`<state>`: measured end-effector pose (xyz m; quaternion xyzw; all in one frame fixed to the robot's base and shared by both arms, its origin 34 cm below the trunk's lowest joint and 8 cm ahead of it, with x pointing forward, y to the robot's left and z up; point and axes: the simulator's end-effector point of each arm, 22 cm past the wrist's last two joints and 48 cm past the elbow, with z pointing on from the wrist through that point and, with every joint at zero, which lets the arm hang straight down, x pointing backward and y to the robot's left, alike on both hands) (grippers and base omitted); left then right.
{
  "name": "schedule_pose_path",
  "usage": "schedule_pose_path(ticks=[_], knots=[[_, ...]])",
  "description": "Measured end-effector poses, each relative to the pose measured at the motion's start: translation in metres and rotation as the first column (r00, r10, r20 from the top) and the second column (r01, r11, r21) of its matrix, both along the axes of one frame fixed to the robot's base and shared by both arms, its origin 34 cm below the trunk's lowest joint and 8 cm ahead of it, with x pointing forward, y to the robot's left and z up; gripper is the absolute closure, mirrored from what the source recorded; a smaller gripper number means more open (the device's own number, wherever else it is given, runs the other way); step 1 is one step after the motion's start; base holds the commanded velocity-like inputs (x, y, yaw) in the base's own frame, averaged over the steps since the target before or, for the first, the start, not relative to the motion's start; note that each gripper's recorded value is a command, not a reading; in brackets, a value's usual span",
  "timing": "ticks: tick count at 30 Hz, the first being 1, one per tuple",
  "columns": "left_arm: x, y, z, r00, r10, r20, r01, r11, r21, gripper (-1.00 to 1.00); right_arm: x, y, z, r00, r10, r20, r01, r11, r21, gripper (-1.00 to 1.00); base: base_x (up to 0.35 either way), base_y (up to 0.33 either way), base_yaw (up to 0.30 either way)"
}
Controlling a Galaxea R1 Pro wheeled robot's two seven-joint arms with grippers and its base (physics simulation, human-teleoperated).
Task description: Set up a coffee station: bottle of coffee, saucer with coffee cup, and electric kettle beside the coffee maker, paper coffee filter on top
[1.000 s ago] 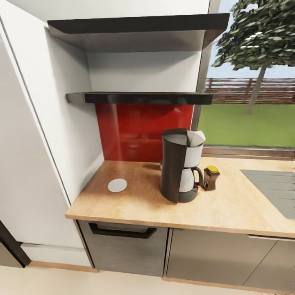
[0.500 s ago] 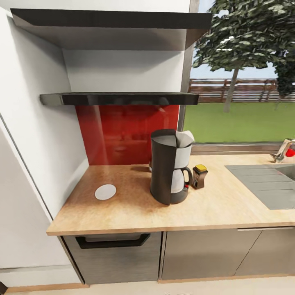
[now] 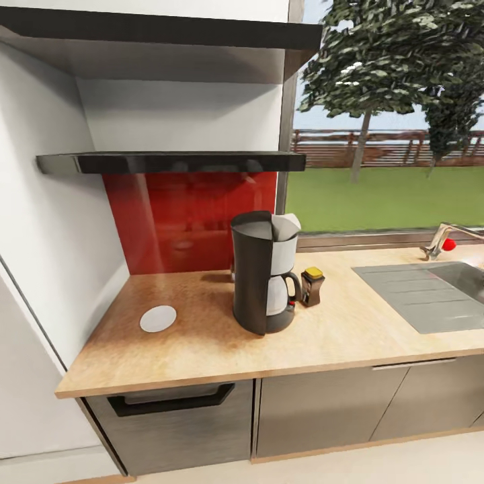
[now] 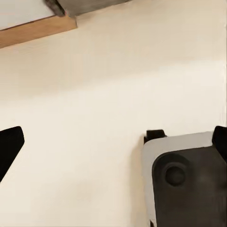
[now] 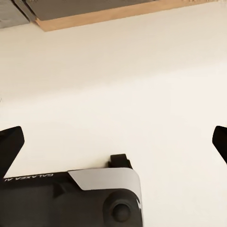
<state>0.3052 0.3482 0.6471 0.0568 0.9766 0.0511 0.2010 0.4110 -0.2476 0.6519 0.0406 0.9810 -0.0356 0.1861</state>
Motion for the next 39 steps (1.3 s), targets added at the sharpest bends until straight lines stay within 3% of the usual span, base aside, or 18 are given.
schedule_pose_path(ticks=[2, 3, 4, 6, 8, 11, 14, 15, 16, 19, 22, 26, 29, 34, 39], knots=[[0.024, -0.012, 0.009, 0.998, -0.032, 0.048, 0.035, 0.998, -0.049, -1.0, 0.001, 0.003, 0.0, 1.0, 0.01, 0.002, -0.01, 1.0, 0.005, -1.0, 0.0, 0.0, -0.002], [0.044, -0.026, 0.02, 0.994, -0.065, 0.091, 0.074, 0.992, -0.102, -1.0, 0.003, 0.011, 0.001, 0.999, 0.048, 0.008, -0.049, 0.999, 0.022, -1.0, 0.0, 0.0, 0.0], [0.075, -0.046, 0.04, 0.98, -0.114, 0.163, 0.143, 0.974, -0.177, -1.0, 0.008, 0.039, 0.003, 0.982, 0.187, 0.033, -0.189, 0.979, 0.075, -1.0, 0.0, 0.0, 0.0], [0.104, -0.056, 0.063, 0.96, -0.144, 0.238, 0.196, 0.958, -0.208, -1.0, 0.019, 0.066, 0.011, 0.951, 0.294, 0.099, -0.305, 0.943, 0.132, -1.0, 0.0, 0.0, 0.0], [0.13, -0.058, 0.085, 0.94, -0.148, 0.307, 0.223, 0.949, -0.225, -1.0, 0.041, 0.088, 0.027, 0.912, 0.353, 0.21, -0.389, 0.906, 0.165, -1.0, 0.0, 0.0, 0.0], [0.165, -0.057, 0.124, 0.903, -0.129, 0.409, 0.246, 0.937, -0.248, -1.0, 0.078, 0.113, 0.057, 0.84, 0.397, 0.371, -0.478, 0.864, 0.158, -1.0, 0.0, 0.0, 0.0], [0.186, -0.051, 0.149, 0.878, -0.105, 0.467, 0.246, 0.936, -0.252, -1.0, 0.093, 0.125, 0.073, 0.802, 0.41, 0.435, -0.516, 0.842, 0.157, -1.0, 0.0, 0.0, 0.0], [0.195, -0.049, 0.162, 0.868, -0.091, 0.489, 0.242, 0.936, -0.254, -1.0, 0.099, 0.134, 0.081, 0.782, 0.418, 0.463, -0.539, 0.826, 0.166, -1.0, 0.0, 0.0, 0.0], [0.208, -0.046, 0.179, 0.858, -0.073, 0.509, 0.234, 0.937, -0.26, -1.0, 0.107, 0.154, 0.095, 0.749, 0.427, 0.507, -0.578, 0.795, 0.185, -1.0, 0.0, 0.0, 0.0], [0.226, -0.046, 0.21, 0.845, -0.053, 0.532, 0.232, 0.933, -0.274, -1.0, 0.124, 0.184, 0.122, 0.695, 0.426, 0.578, -0.625, 0.756, 0.195, -1.0, 0.0, 0.0, 0.0], [0.24, -0.048, 0.238, 0.83, -0.045, 0.557, 0.239, 0.93, -0.28, -1.0, 0.14, 0.196, 0.143, 0.656, 0.419, 0.628, -0.646, 0.742, 0.18, -1.0, 0.0, 0.0, 0.0], [0.267, -0.038, 0.28, 0.793, -0.023, 0.608, 0.233, 0.935, -0.267, -1.0, 0.164, 0.212, 0.176, 0.6, 0.4, 0.693, -0.662, 0.735, 0.149, -1.0, 0.0, 0.0, 0.0], [0.277, -0.031, 0.289, 0.794, -0.004, 0.609, 0.215, 0.937, -0.274, -1.0, 0.172, 0.217, 0.187, 0.582, 0.392, 0.713, -0.665, 0.734, 0.139, -1.0, 0.0, 0.0, 0.0], [0.307, -0.023, 0.317, 0.786, 0.022, 0.618, 0.199, 0.937, -0.286, -1.0, 0.193, 0.22, 0.222, 0.513, 0.385, 0.767, -0.684, 0.723, 0.095, -1.0, 0.0, 0.0, 0.0], [0.321, -0.018, 0.329, 0.796, 0.032, 0.604, 0.186, 0.937, -0.296, -1.0, 0.207, 0.217, 0.242, 0.48, 0.381, 0.791, -0.683, 0.728, 0.064, -1.0, 0.0, 0.0, 0.0]])
